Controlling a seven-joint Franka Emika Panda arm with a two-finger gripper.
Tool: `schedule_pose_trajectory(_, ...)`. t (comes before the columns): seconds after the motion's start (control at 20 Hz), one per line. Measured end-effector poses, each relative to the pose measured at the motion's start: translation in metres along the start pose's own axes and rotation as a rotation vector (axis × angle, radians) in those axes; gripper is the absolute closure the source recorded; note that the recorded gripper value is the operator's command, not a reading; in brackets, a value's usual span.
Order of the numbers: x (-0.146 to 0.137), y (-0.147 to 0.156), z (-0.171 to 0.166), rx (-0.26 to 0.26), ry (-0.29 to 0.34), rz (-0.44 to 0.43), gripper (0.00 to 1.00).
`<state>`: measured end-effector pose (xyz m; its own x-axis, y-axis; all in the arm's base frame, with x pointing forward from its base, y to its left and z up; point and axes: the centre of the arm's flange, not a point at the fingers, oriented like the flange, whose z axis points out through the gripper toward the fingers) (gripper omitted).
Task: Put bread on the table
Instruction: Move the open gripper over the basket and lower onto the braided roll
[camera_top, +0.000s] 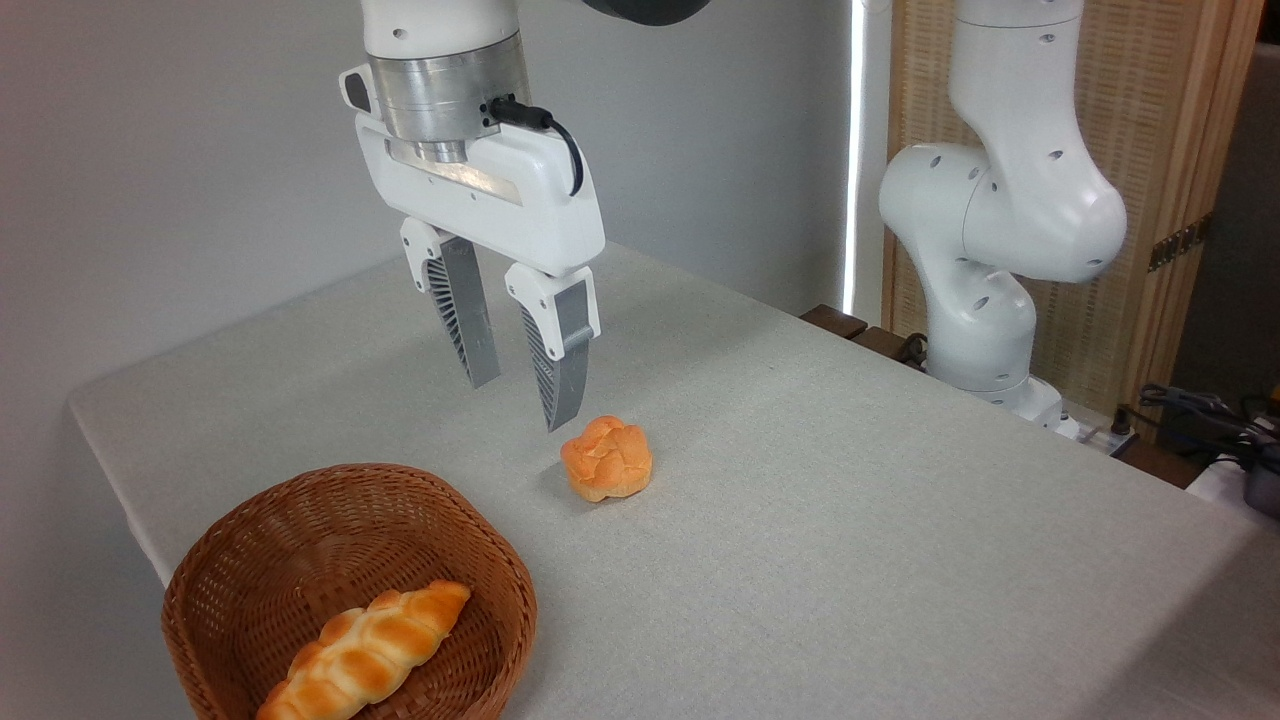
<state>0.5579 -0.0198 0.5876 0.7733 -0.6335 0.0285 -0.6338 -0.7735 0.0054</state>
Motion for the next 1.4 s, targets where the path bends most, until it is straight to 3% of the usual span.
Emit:
schedule_pose_trajectory(0.8, 0.006, -0.004, -0.005, 0.037, 0.048, 0.001, 0.00)
schedule_pose_trajectory(1.0, 0.013, -0.009, -0.006, 0.073, 0.096, 0.002, 0.00)
schedule_pose_trajectory(1.2, 0.029, -0.020, -0.002, 0.150, 0.198, 0.003, 0.00)
schedule_pose_trajectory(1.4, 0.041, -0.032, 0.020, 0.199, 0.265, 0.002, 0.00)
